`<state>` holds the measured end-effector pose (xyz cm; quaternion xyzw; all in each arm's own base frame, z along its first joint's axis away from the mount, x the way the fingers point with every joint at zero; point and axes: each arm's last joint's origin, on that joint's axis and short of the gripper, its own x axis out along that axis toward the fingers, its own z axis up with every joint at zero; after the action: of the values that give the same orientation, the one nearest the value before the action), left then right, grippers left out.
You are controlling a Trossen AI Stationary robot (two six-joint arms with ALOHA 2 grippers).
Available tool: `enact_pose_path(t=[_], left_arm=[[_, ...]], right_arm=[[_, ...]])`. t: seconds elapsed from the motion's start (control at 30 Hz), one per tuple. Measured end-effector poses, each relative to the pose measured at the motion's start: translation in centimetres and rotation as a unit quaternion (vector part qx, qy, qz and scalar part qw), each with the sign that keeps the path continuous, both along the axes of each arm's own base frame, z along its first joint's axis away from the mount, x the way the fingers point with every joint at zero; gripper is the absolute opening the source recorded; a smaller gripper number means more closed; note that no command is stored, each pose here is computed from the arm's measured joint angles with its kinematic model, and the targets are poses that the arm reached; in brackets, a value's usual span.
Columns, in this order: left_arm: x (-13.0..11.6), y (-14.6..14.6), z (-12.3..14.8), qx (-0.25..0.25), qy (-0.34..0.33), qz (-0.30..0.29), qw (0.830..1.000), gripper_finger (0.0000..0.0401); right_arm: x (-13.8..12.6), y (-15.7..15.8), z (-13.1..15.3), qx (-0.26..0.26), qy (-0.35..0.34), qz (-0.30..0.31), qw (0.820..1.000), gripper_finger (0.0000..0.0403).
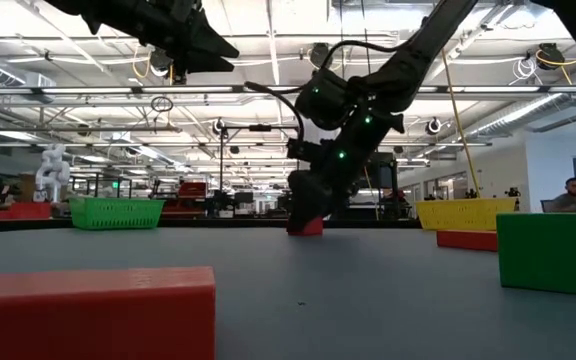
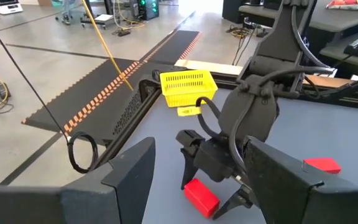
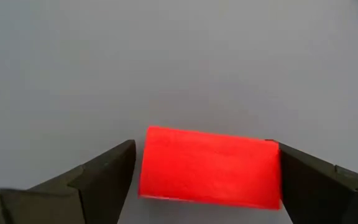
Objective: Sort & place blocks by color
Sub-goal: Put the red block into the yellow bin
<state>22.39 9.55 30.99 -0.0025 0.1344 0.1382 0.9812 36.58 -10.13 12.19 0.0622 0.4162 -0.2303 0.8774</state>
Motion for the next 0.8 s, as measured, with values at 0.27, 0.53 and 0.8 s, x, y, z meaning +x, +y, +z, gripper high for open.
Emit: enact_pose_path(t=[0.27, 0.53, 0.8], left_arm=[[0.0, 0.0, -0.1, -0.001, 0.003, 0.000, 1.000, 0.0241], [0.0, 0.0, -0.1, -0.001, 0.003, 0.000, 1.000, 0.0241], [0.0, 0.0, -0.1, -0.003, 0.005, 0.000, 1.000, 0.0241]], right_arm=[[0.1, 0.0, -0.2, -0.003, -0.001, 0.003, 1.000, 0.0333], [-0.3, 0.1, -0.3, 0.013, 0.017, -0.010, 1.000, 0.0279], [-1.2, 0.3, 2.0, 0.009, 0.022, -0.008, 1.000, 0.0279]])
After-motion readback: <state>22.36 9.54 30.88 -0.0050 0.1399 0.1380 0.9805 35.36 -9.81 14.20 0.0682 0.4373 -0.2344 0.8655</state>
